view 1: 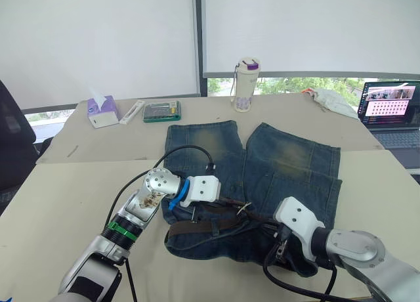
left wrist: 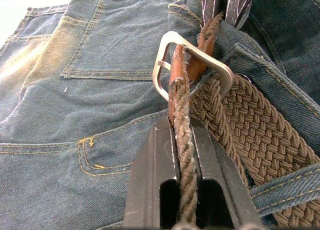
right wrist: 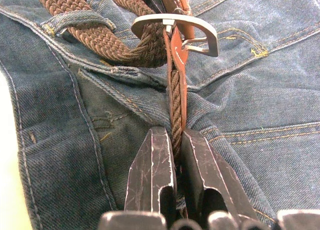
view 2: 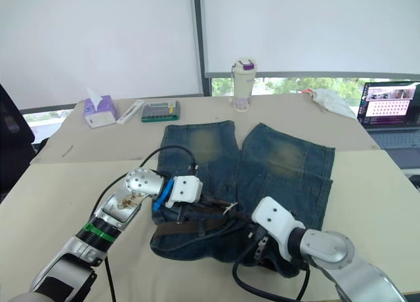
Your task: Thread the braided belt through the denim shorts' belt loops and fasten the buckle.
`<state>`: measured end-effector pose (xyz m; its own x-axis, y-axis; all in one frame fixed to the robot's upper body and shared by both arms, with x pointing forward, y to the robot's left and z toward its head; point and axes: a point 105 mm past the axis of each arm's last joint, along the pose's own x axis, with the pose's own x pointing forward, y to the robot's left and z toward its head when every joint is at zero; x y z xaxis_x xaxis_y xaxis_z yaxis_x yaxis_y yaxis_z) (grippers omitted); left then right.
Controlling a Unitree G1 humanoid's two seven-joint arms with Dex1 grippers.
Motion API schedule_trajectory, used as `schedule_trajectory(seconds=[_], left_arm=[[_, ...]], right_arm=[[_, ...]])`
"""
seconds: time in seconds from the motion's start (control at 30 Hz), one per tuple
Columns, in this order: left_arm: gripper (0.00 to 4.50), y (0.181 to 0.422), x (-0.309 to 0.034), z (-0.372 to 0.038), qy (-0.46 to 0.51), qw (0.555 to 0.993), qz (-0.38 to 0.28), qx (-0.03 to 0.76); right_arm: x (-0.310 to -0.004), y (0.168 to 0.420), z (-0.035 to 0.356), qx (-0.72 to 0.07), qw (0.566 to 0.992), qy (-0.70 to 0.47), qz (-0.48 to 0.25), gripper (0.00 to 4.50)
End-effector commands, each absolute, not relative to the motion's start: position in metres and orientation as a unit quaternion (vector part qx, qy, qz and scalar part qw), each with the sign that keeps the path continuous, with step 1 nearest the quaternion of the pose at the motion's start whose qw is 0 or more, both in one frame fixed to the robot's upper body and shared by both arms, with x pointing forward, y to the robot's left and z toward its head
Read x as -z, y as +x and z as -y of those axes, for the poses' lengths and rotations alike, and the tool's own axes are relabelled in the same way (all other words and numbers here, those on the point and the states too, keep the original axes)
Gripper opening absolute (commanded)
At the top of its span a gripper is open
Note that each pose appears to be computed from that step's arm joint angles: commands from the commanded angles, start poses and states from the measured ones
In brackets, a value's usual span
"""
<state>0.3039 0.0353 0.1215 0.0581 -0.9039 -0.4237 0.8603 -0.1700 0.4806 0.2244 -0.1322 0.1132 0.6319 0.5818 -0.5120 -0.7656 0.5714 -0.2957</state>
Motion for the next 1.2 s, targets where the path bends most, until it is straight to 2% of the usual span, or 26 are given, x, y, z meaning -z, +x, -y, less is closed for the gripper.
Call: schedule_trajectory(seconds=[0.03, 0.1, 0.2, 0.27, 0.33, 0.47, 0.53, 0.6, 0.73, 0.93, 1.2], left_arm=[[0.00, 0.309, -0.131, -0.036, 0.347, 0.649, 0.050, 0.675], [0.00, 0.317, -0.138, -0.035, 0.340, 0.664, 0.055, 0.664], [0.00, 0.338, -0.168, -0.033, 0.292, 0.720, 0.075, 0.625], [0.00, 0.345, -0.177, -0.037, 0.269, 0.742, 0.078, 0.609], [0.00, 0.344, -0.177, -0.044, 0.250, 0.753, 0.070, 0.604], [0.00, 0.328, -0.168, -0.051, 0.215, 0.762, 0.056, 0.608], [0.00, 0.317, -0.163, -0.051, 0.184, 0.769, 0.047, 0.610], [0.00, 0.309, -0.159, -0.052, 0.162, 0.776, 0.038, 0.609], [0.00, 0.296, -0.146, -0.057, 0.145, 0.788, 0.017, 0.598], [0.00, 0.290, -0.136, -0.067, 0.132, 0.811, 0.003, 0.571], [0.00, 0.285, -0.132, -0.072, 0.115, 0.830, -0.016, 0.546]], right_arm=[[-0.126, 0.221, 0.125, -0.396, 0.866, -0.268, -0.148, 0.01], [-0.125, 0.221, 0.127, -0.396, 0.863, -0.275, -0.151, 0.01], [-0.118, 0.216, 0.128, -0.404, 0.856, -0.275, -0.168, 0.01], [-0.113, 0.201, 0.125, -0.433, 0.847, -0.246, -0.189, 0.01], [-0.115, 0.183, 0.120, -0.460, 0.841, -0.203, -0.198, 0.91], [-0.140, 0.184, 0.123, -0.443, 0.871, -0.155, -0.146, 2.12], [-0.155, 0.179, 0.122, -0.464, 0.868, -0.120, -0.127, 1.97], [-0.166, 0.178, 0.122, -0.472, 0.868, -0.098, -0.120, 1.49], [-0.173, 0.193, 0.121, -0.469, 0.868, -0.106, -0.125, 0.09], [-0.149, 0.216, 0.116, -0.447, 0.868, -0.142, -0.164, 0.04], [-0.113, 0.220, 0.099, -0.466, 0.853, -0.134, -0.194, 0.04]])
